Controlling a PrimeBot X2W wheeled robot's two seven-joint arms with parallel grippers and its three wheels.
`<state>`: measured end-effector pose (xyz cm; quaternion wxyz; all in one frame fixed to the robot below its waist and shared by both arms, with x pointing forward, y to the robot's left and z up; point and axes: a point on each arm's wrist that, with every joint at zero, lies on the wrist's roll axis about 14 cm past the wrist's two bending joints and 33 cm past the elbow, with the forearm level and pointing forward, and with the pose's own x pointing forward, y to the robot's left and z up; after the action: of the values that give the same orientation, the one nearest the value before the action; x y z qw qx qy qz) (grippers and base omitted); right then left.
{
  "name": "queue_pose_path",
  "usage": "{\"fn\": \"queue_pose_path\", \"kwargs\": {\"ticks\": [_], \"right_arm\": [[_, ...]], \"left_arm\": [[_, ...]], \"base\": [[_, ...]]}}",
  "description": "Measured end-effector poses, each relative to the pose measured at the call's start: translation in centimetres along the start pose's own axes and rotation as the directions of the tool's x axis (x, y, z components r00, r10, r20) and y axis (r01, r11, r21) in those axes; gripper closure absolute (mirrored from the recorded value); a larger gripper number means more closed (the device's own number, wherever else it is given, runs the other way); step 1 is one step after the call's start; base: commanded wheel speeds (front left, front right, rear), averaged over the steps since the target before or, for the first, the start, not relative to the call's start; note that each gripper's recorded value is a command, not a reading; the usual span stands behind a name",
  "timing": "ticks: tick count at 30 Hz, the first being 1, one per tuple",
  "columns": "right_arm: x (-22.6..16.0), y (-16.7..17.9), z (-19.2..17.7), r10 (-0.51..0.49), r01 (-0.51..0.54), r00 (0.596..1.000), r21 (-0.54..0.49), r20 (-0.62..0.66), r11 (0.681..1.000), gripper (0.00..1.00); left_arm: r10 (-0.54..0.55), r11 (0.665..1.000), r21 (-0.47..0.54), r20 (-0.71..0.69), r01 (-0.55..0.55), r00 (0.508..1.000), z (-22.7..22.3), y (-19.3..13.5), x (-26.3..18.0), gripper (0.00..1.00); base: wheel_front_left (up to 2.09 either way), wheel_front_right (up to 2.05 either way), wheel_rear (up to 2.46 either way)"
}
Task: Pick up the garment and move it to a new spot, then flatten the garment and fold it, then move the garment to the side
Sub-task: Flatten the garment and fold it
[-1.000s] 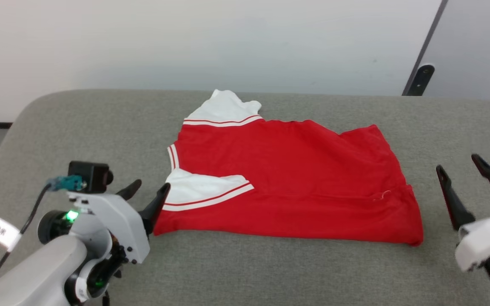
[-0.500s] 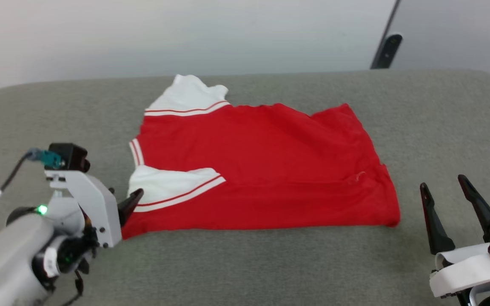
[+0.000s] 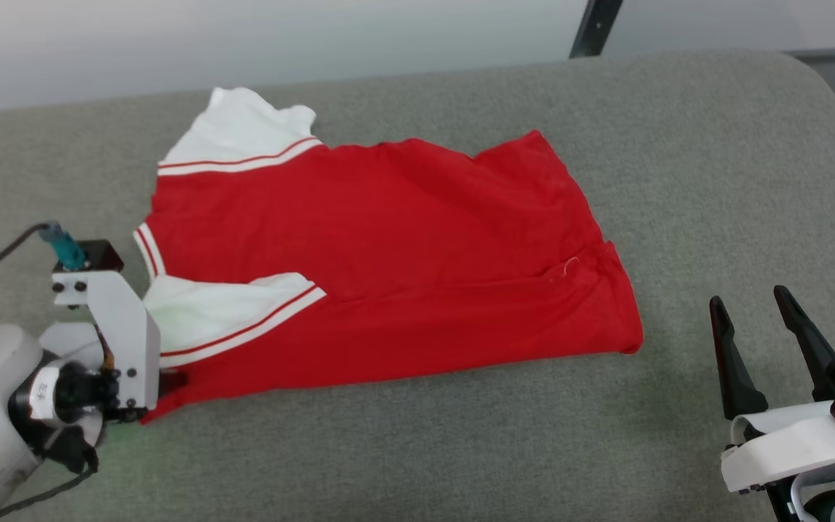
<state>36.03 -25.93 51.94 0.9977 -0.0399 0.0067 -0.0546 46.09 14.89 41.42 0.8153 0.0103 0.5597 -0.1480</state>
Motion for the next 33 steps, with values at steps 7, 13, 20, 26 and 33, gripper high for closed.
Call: {"fn": "queue_pose_path", "kwargs": {"ticks": [7,13,20,26,33], "right_arm": [[0.7,-0.4,-1.1,-0.016,0.016,0.999,0.023,-0.028,1.000,0.00],[1.4,0.1,-3.0,-0.006,0.013,0.994,0.057,-0.106,0.998,0.00],[1.9,2.6,-6.3,0.119,-0.089,0.934,0.102,-0.337,0.991,0.00],[3.3,4.5,-7.4,0.234,-0.195,0.820,0.128,-0.523,0.972,0.00],[4.7,4.2,-9.8,0.219,-0.240,0.636,0.080,-0.740,0.967,0.00]], "left_arm": [[0.045,0.999,0.022,-0.122,-0.043,0.992,-0.5,1.1,2.5,0.00],[0.027,0.999,-0.027,-0.195,-0.033,0.981,-0.8,1.2,4.7,0.53],[0.025,0.998,-0.051,-0.186,-0.035,0.982,-0.3,1.5,5.5,1.00],[0.015,0.998,-0.053,-0.174,-0.025,0.985,-0.2,1.5,5.5,1.00],[0.002,0.998,-0.059,-0.159,-0.011,0.987,0.1,1.3,5.6,1.00]], "base": [[0.00,0.00,0.00],[0.00,0.00,0.00],[0.00,0.00,0.00],[0.00,0.00,0.00],[0.00,0.00,0.00]]}}
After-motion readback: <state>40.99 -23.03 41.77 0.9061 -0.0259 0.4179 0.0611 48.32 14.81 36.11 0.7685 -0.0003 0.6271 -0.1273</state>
